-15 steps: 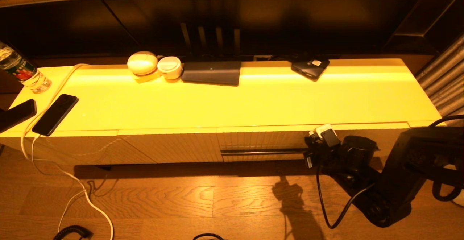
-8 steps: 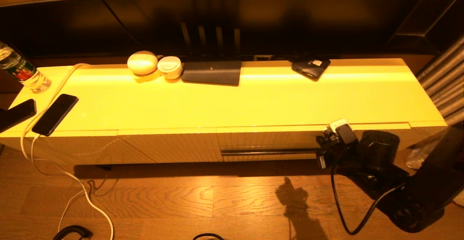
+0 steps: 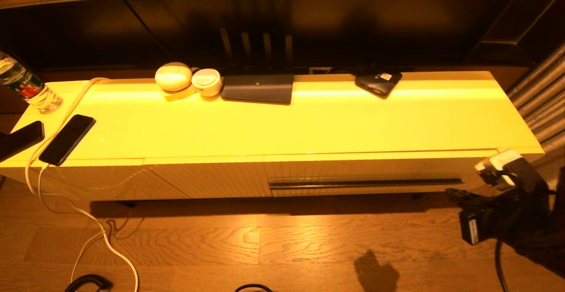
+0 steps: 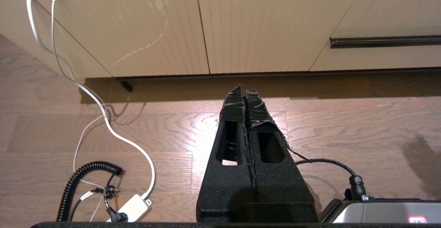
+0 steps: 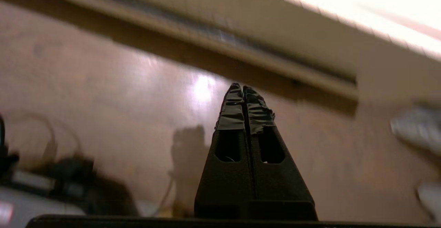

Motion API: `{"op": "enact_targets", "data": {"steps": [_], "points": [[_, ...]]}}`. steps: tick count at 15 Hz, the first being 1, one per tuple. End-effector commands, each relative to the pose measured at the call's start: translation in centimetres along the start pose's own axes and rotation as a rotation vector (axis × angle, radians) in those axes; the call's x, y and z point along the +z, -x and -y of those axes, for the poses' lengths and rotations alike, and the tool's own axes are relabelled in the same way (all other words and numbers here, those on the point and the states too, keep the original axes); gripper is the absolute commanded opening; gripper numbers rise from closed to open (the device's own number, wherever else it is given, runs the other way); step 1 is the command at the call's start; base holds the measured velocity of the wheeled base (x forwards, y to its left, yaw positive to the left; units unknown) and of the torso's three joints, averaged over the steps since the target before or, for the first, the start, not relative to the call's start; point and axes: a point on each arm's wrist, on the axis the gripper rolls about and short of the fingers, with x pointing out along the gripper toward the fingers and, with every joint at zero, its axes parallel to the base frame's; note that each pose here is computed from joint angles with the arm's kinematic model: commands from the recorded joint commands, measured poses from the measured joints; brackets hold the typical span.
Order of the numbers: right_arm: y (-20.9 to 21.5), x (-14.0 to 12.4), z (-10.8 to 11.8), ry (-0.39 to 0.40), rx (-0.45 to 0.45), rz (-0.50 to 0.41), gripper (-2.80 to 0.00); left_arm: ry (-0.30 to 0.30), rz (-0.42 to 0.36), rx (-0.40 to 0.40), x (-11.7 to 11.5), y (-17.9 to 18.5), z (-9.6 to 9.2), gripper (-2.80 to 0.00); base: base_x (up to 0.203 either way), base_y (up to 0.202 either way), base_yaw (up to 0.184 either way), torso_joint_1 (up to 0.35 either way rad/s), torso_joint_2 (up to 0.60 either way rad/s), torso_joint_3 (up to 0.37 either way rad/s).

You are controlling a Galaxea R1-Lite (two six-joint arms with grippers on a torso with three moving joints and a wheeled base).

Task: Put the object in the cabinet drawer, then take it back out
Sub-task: Open the drawer

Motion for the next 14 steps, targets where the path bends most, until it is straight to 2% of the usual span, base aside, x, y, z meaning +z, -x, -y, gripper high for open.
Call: {"op": "enact_targets", "data": {"steps": [1, 3, 5, 7, 14], "points": [[5.8, -1.7, 1.5, -0.023, -0.043, -0.098, -2.80, 0.000, -0.001, 0.000, 0.0, 0.0, 0.0, -2.80, 0.000, 0.000, 0.000, 0.000, 0.00, 0.000], [7.4, -3.0, 1.7, -0.035, -0.056, -0.168, -2.80, 0.000, -0.001, 0.000, 0.0, 0.0, 0.0, -2.80, 0.000, 0.000, 0.000, 0.000, 0.00, 0.000], [8.4, -3.5, 1.6, -0.022, -0.047, -0.155, -2.80, 0.000, -0.001, 0.000, 0.0, 0.0, 0.0, -2.80, 0.000, 0.000, 0.000, 0.000, 0.00, 0.000], [9.9, -3.4, 1.8, -0.024, -0.041, -0.092, -2.80, 0.000, -0.001, 0.000, 0.0, 0.0, 0.0, -2.80, 0.000, 0.000, 0.000, 0.000, 0.00, 0.000], [10.2, -4.6, 2.1, -0.056, -0.067, -0.186, -2.80, 0.000, -0.001, 0.000, 0.0, 0.0, 0.0, -2.80, 0.000, 0.000, 0.000, 0.000, 0.00, 0.000]]}}
